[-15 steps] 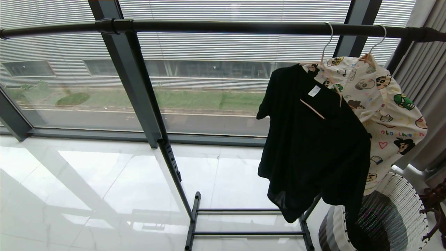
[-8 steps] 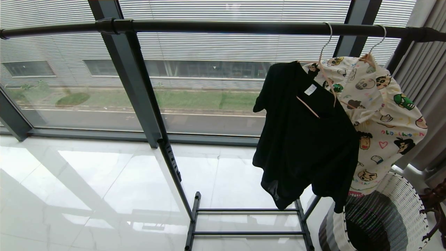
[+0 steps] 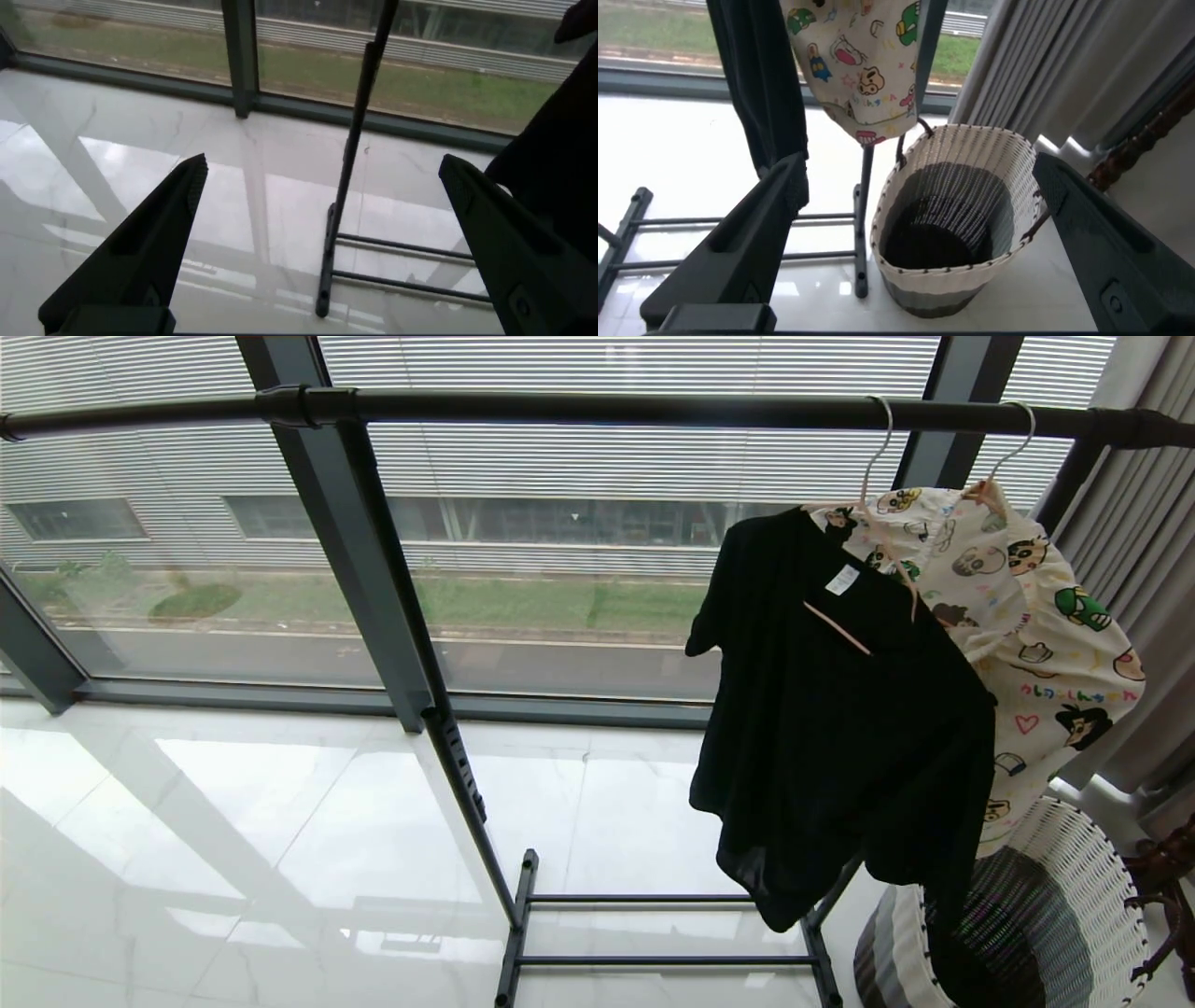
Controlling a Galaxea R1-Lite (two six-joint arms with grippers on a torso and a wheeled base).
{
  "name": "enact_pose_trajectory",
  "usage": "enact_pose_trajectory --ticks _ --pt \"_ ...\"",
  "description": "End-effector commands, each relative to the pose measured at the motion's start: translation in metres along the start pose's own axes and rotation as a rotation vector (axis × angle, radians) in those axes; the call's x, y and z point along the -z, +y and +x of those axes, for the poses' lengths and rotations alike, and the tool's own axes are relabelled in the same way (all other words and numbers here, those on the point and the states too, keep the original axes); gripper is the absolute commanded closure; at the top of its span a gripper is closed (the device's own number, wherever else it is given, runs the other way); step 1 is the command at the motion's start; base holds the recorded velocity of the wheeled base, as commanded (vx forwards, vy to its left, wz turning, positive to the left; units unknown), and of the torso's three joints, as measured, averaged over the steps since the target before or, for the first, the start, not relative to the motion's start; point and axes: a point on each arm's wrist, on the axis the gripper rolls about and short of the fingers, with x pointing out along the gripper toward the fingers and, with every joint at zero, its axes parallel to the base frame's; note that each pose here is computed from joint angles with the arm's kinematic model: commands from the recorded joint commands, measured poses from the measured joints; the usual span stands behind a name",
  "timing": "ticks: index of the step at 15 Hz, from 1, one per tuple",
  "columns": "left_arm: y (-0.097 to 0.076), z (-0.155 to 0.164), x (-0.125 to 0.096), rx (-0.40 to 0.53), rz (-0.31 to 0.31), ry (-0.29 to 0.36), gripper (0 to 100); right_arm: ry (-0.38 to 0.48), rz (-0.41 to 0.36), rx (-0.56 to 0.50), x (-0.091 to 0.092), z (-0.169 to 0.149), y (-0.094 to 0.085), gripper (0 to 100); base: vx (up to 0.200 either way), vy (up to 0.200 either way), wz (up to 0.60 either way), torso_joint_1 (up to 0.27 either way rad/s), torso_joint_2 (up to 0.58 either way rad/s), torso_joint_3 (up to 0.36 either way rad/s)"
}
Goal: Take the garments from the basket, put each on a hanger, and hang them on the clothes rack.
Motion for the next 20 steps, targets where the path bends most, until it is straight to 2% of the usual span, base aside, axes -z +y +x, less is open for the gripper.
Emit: enact_pose_trajectory --ticks 1,4,7,8,9,10,11,12,13,15,16,18,19,20 --pt "0.0 0.0 0.001 0.003 -0.005 0.004 0 -0.005 0.001 0.0 -0.001 0.0 0.0 0 0.0 0.0 0.0 0.0 0.0 0.0" --pt "0.0 0.0 0.001 0.003 -0.005 0.004 0 -0.064 0.012 0.003 -0.007 0.0 0.0 0 0.0 0.0 0.0 0.0 0.0 0.0" --pt "0.0 0.0 0.001 0.003 -0.006 0.003 0 -0.164 0.034 0.007 -0.017 -0.001 -0.001 0 0.0 0.0 0.0 0.0 0.0 0.0" --pt "0.0 0.0 0.001 0.003 -0.006 0.003 0 -0.168 0.038 0.007 -0.018 -0.001 -0.001 0 0.0 0.0 0.0 0.0 0.0 0.0" --pt "0.0 0.0 0.001 0.003 -0.006 0.003 0 -0.145 0.055 0.001 -0.015 -0.001 -0.001 0 0.0 0.0 0.0 0.0 0.0 0.0" --pt "0.0 0.0 0.001 0.003 -0.005 0.004 0 -0.077 0.056 -0.009 -0.008 0.0 0.0 0 0.0 0.0 0.0 0.0 0.0 0.0" --pt "0.0 0.0 0.001 0.003 -0.006 0.003 0 0.027 0.036 -0.027 0.003 0.0 0.001 0 0.0 0.0 0.0 0.0 0.0 0.0" --pt "0.0 0.0 0.001 0.003 -0.006 0.003 0 0.071 0.025 -0.099 0.007 0.0 0.002 0 0.0 0.0 0.0 0.0 0.0 0.0" --pt "0.0 0.0 0.001 0.003 -0.006 0.003 0 0.078 0.021 -0.246 0.008 -0.001 0.005 0 0.0 0.0 0.0 0.0 0.0 0.0" --pt "0.0 0.0 0.001 0.003 -0.006 0.003 0 0.09 0.002 -0.327 0.01 -0.001 0.006 0 0.0 0.0 0.0 0.0 0.0 0.0" --pt "0.0 0.0 0.001 0.003 -0.005 0.004 0 0.097 0.038 -0.333 0.01 -0.001 0.005 0 0.0 0.0 0.0 0.0 0.0 0.0" --pt "0.0 0.0 0.001 0.003 -0.006 0.003 0 0.104 0.085 -0.17 0.01 -0.001 0.006 0 0.0 0.0 0.0 0.0 0.0 0.0" --pt "0.0 0.0 0.001 0.003 -0.006 0.003 0 0.106 0.089 0.032 0.01 -0.001 0.009 0 0.0 0.0 0.0 0.0 0.0 0.0" --pt "0.0 0.0 0.001 0.003 -0.005 0.004 0 0.103 0.108 0.055 0.01 -0.002 0.009 0 0.0 0.0 0.0 0.0 0.0 0.0"
